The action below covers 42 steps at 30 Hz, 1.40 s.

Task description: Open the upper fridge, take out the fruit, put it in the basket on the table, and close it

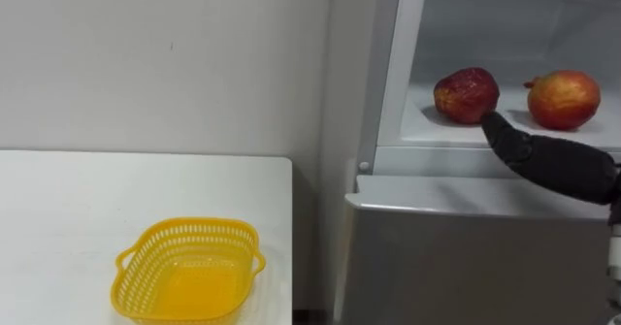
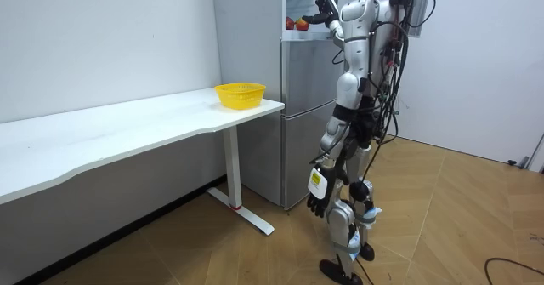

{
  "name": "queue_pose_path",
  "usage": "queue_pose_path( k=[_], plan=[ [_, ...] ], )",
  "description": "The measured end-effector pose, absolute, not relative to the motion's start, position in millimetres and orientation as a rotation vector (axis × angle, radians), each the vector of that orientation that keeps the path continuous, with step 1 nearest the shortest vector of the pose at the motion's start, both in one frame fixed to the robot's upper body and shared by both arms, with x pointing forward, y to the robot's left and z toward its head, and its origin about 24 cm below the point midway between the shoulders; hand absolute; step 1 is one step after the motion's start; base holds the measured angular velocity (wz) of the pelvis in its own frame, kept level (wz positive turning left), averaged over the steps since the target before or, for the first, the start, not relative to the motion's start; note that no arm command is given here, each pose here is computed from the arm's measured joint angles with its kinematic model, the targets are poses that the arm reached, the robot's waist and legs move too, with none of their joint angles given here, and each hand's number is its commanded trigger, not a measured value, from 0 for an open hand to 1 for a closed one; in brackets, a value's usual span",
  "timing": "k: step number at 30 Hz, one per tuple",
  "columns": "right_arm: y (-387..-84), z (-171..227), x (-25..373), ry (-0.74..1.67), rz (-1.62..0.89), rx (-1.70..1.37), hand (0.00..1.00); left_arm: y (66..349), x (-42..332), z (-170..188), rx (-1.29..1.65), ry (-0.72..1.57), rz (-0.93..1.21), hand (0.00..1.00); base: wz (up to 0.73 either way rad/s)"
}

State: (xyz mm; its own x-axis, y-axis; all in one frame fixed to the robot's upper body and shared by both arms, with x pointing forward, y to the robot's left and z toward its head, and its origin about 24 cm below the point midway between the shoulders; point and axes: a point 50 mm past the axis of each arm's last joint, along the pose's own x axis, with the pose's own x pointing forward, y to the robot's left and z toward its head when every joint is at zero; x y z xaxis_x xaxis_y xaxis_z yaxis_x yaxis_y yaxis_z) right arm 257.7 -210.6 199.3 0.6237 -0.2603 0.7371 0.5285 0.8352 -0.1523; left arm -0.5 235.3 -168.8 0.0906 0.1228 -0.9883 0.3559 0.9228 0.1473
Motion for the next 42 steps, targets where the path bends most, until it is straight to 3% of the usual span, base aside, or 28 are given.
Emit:
queue_pose_path(
  k=[14, 42],
  plan=[
    [-227.3, 204.1, 286.8, -0.711, -0.547, -0.383, 0.0, 236.7, -0.7, -168.7, 0.414, 1.493, -0.175, 0.0, 0.01],
    [-233.3, 210.8, 310.4, -0.607, -0.486, -0.367, 0.0, 243.8, 7.5, -165.6, 0.369, 1.48, -0.119, 0.0, 0.04]
  ],
)
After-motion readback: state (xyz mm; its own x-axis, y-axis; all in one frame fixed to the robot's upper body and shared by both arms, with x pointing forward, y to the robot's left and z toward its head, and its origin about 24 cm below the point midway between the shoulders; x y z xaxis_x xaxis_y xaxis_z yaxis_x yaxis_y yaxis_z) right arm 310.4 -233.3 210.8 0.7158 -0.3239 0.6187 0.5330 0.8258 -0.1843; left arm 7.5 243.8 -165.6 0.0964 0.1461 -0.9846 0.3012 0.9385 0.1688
